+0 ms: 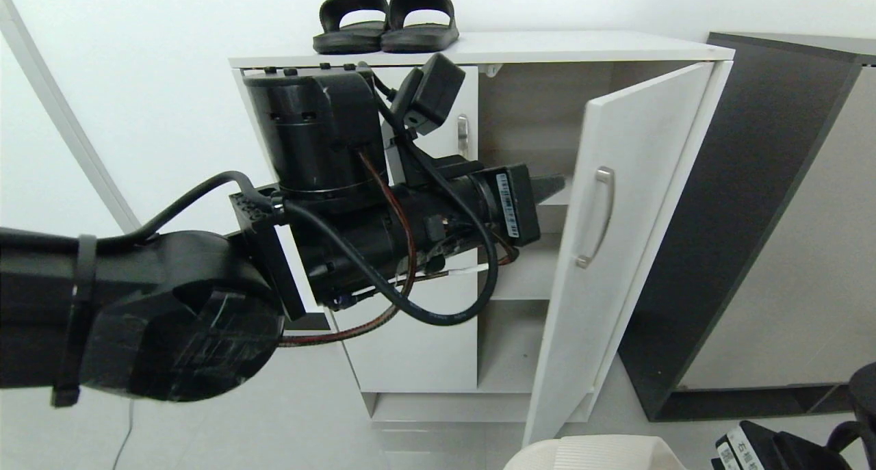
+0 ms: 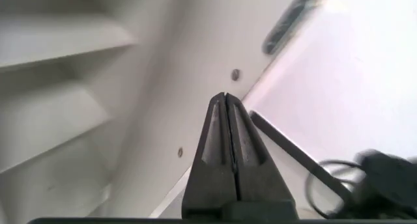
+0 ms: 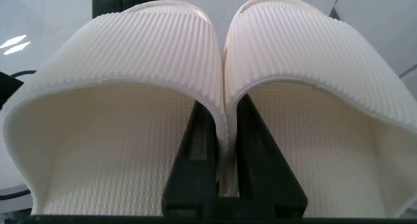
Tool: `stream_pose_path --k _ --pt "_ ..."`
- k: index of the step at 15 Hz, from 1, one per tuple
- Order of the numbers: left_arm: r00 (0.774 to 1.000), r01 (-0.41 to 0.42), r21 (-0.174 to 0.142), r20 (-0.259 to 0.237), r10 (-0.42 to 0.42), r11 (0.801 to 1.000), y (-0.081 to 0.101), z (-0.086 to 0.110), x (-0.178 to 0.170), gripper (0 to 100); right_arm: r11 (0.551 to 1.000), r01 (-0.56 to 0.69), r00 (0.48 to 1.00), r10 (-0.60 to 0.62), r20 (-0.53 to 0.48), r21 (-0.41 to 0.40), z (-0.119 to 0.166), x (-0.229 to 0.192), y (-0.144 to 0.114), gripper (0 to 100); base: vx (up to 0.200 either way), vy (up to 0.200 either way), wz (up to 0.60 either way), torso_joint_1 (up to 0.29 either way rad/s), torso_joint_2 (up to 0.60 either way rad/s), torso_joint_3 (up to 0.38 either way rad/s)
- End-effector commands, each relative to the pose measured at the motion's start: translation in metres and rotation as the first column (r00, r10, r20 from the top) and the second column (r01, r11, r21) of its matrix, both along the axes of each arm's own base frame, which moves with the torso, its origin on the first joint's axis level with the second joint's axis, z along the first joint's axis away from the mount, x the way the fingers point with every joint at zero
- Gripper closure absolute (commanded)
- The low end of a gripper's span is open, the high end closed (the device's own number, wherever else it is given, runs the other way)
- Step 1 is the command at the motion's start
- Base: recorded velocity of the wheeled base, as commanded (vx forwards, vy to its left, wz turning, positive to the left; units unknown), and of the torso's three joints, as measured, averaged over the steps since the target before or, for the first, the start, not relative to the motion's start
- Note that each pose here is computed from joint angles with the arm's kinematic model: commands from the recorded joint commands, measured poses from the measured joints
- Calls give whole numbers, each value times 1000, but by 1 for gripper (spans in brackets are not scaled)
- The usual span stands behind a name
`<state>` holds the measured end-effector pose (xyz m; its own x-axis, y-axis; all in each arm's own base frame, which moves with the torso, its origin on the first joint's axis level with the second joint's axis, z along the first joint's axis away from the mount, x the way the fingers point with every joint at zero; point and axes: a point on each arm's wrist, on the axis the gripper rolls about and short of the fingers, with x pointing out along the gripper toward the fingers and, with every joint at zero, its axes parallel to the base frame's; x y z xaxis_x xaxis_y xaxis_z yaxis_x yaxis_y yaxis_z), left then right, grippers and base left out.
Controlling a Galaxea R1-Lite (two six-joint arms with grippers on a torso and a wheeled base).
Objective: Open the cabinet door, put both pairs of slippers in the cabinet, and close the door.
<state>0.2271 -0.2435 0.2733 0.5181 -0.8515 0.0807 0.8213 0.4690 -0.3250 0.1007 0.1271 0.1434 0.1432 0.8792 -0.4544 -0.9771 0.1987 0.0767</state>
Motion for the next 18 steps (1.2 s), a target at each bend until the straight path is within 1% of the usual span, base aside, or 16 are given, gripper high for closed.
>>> stream_pose_path --k 1,4,6,7,8,9,10,11,12,13,14,15,16,17,18 --pt "1000 24 3 10 -24 1000 -4 -3 -7 100 1000 -4 1000 4 -3 -3 -1 -1 0 100 0 0 0 0 0 0" --pt "1000 4 12 -1 -4 1000 0 -8 -3 100 1000 -8 1000 8 -6 -6 -2 -1 0 100 0 0 0 0 0 0" --pt "1000 -28 17 -4 29 999 7 -9 2 100 1000 -10 1000 10 -4 -2 -1 -1 1 100 0 0 0 0 0 0" --pt "999 -46 11 3 46 999 13 -6 2 100 1000 -4 1000 4 -4 -2 -1 1 2 100 0 0 0 0 0 0" --pt "997 -72 2 13 72 997 27 -1 0 100 1000 25 1000 -25 1 6 4 8 6 100 0 0 0 0 0 0" --pt "995 -98 -13 28 98 995 40 6 -3 100 997 76 997 -76 2 10 8 19 7 100 0 0 0 0 0 0" --pt "990 -131 -33 48 132 991 60 15 -10 100 986 169 985 -169 13 6 12 34 7 100 0 0 0 0 0 0" --pt "984 -160 -53 67 164 986 81 26 -23 100 964 264 964 -264 26 -7 15 44 9 100 0 0 0 0 0 0" --pt "981 -180 -49 64 183 982 91 28 -31 100 945 328 944 -327 40 -17 17 49 12 100 0 0 0 0 0 0" --pt "966 -251 -34 57 252 967 116 35 -55 100 880 472 880 -468 79 -44 15 60 18 100 0 0 0 0 0 0" --pt "949 -310 4 60 309 951 133 35 -77 100 829 558 827 -554 93 -29 12 69 27 100 0 0 0 0 0 0" --pt "931 -361 50 84 356 931 148 32 -96 100 782 624 779 -622 75 0 8 76 36 100 0 0 0 0 0 0" --pt "899 -435 116 117 423 893 166 26 -114 100 715 698 713 -699 48 40 4 85 47 100 0 0 0 0 0 0" --pt "851 -523 169 150 503 835 185 17 -128 100 631 773 629 -776 41 66 -3 95 57 100 0 0 0 0 0 0" --pt "824 -567 198 165 543 800 194 11 -134 100 585 807 583 -811 50 75 -7 101 61 100 0 0 0 0 0 0"
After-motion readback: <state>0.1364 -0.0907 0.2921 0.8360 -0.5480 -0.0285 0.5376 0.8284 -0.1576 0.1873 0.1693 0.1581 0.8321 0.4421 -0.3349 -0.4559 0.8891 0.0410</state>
